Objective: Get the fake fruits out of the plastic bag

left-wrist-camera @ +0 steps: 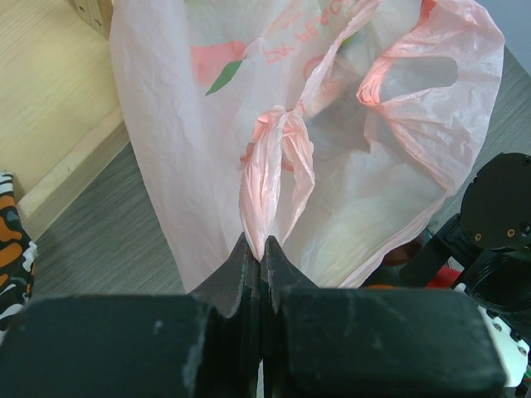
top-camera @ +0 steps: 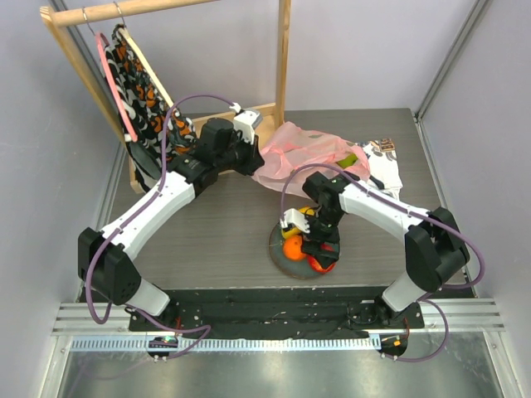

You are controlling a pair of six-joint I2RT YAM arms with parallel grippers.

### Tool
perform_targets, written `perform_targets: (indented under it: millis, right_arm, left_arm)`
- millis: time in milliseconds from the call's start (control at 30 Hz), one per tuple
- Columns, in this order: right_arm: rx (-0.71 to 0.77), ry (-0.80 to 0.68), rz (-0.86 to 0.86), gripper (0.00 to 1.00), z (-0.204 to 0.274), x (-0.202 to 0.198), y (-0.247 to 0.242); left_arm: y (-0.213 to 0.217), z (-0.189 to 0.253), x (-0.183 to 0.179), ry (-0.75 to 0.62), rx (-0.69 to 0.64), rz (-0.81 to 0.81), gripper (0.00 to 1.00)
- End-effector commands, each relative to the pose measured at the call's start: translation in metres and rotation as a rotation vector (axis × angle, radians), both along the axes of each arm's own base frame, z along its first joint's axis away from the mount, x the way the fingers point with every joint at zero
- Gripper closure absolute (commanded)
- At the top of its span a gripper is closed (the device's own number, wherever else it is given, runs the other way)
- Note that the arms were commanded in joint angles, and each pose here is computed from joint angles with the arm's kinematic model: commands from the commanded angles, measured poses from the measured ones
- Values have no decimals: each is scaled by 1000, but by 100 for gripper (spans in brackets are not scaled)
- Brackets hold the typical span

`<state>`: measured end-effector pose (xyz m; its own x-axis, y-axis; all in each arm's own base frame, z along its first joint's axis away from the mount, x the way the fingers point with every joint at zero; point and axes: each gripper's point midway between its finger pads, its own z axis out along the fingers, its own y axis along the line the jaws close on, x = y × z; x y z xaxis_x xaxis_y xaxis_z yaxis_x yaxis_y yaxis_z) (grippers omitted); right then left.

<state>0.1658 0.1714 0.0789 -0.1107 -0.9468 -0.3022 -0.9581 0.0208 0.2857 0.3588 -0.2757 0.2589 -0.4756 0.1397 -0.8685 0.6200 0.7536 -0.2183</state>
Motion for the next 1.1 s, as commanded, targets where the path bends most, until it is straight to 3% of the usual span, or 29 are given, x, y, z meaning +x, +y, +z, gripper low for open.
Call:
perform_targets:
  millis: [0, 167, 333, 367, 467, 500, 633, 733, 800, 1067]
  right_arm:
    - [9, -54, -11, 1, 28, 7, 2]
    - [-5, -56, 3, 0, 63, 5, -2]
    - [53, -267, -16, 0, 115, 38, -4]
    - [93, -367, -107, 0, 129, 67, -4]
    - [227, -481, -255, 0, 159, 115, -7]
    - [237, -493, -427, 0, 168, 138, -20]
    - [224, -570, -647, 0, 167, 197, -37]
    - [227, -654, -688, 15, 157, 230, -37]
    - [200, -668, -717, 19, 142, 250, -38]
    - [72, -606, -753, 53, 98, 281, -44]
  left_arm:
    - [0, 26, -2, -57, -48, -16, 100]
    - [-1, 28, -1, -60, -50, -20, 100]
    - [1, 26, -3, -61, -43, -23, 100]
    - [1, 26, -4, -61, -43, -24, 100]
    - [0, 27, -6, -58, -47, -32, 100]
    - [0, 27, -7, -55, -51, -37, 100]
    - [-5, 35, -11, -53, -81, -55, 100]
    - [-9, 46, -15, -55, -117, -79, 100]
    - [-11, 53, -15, -62, -132, -84, 100]
    - [-9, 77, -14, -92, -159, -67, 100]
